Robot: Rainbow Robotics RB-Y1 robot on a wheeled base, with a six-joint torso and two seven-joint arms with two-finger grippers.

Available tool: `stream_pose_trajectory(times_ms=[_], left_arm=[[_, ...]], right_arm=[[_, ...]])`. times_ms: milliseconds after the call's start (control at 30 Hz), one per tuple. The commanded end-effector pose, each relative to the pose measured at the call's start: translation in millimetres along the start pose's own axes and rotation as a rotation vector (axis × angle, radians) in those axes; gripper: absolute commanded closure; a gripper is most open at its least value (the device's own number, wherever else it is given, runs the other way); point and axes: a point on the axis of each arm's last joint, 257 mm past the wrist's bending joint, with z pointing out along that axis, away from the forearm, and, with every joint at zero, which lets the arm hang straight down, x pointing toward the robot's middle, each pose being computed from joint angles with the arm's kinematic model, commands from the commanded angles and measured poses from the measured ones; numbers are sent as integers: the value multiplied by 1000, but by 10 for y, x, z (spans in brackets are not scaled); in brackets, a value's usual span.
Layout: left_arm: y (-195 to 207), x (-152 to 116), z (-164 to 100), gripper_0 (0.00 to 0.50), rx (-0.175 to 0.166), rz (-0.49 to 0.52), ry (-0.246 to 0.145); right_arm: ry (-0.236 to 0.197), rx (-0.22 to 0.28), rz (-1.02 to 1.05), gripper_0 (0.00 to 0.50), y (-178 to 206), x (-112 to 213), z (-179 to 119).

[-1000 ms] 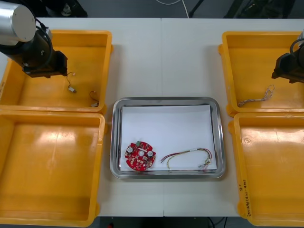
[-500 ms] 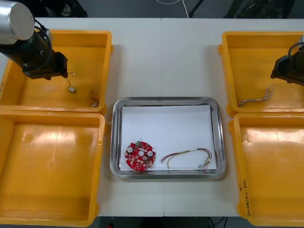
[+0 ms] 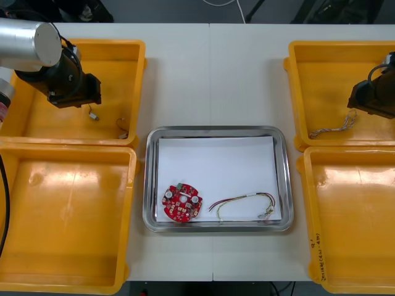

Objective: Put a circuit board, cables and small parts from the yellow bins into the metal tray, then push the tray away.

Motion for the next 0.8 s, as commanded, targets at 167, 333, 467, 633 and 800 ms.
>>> stream_pose_trajectory(times_ms=[167, 333, 467, 633, 800], left_arm=[[-253, -68, -3, 0, 32, 126, -26], [-224, -23, 78, 0, 40, 127, -32], [-205, 2, 127, 0, 45, 129, -38], [-165, 79, 198, 0, 49, 131, -31], [-142, 120, 236, 0, 49, 134, -28]], right_arm=[[-14, -34, -60, 0, 285, -69, 12], [-21, -41, -56, 0, 260, -7, 95], [-21, -43, -55, 0, 247, 8, 110], [-23, -44, -57, 44, 252, -3, 104], [-22, -43, -61, 416, 230, -4, 100]])
